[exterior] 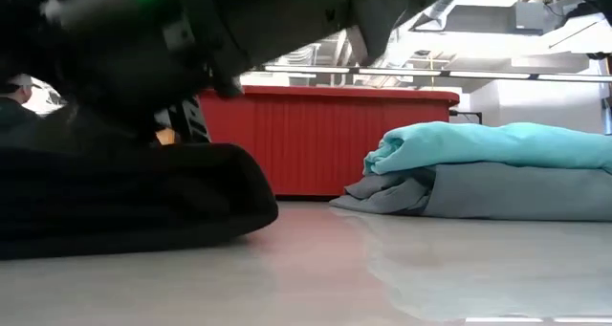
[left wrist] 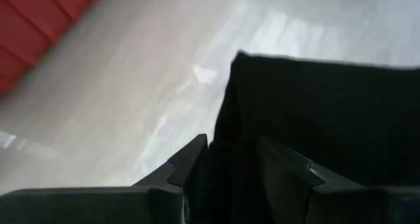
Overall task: Fold Laundry from Bin
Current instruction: Fold the black shirt
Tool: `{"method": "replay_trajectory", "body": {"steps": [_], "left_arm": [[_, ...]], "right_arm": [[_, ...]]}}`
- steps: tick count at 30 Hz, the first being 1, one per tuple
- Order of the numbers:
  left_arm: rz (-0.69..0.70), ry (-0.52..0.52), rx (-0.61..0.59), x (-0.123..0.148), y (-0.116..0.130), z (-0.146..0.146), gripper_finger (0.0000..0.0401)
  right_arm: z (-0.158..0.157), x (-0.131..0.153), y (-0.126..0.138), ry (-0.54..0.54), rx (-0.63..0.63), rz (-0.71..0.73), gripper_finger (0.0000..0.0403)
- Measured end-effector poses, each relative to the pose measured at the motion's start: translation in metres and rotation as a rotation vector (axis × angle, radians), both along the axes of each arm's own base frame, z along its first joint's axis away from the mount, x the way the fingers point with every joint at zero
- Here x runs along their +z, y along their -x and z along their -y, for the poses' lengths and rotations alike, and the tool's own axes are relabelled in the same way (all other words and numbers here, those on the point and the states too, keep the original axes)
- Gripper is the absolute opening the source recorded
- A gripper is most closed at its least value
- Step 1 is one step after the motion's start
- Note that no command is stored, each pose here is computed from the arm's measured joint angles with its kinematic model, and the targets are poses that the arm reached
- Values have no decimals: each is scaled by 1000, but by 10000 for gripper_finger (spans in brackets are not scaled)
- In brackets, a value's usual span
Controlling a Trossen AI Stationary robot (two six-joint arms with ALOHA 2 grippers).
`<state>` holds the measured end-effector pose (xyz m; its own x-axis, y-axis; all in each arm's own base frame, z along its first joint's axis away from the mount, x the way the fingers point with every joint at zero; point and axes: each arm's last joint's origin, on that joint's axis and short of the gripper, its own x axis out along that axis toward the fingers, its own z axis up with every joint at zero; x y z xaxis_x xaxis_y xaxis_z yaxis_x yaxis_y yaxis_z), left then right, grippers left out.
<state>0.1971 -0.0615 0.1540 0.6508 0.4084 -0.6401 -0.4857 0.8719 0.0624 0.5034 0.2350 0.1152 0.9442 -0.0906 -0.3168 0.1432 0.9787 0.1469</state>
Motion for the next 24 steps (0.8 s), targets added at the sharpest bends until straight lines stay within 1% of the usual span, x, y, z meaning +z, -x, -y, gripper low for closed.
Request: {"method": "replay_trajectory", "body": {"steps": [4, 8, 15, 17, 20, 24], "left_arm": [[-6, 38, -9, -7, -2, -12, 121], [-7, 14, 20, -8, -3, -19, 121], [-52, 19, 99, -11, -3, -39, 121], [-54, 7, 105, -11, -3, -41, 121], [-9, -17, 86, 2, -5, -39, 121], [150, -19, -22, 33, -6, -25, 121]], "right_arm": [[-1, 4, 0, -8, -6, 9, 259], [0, -2, 2, -38, -24, -30, 259], [-5, -5, 6, -28, -10, -48, 259], [-6, -5, 7, -27, -8, -50, 259], [-6, -4, 6, -11, 0, -50, 259], [-7, 5, 5, 34, 23, -37, 259]]}}
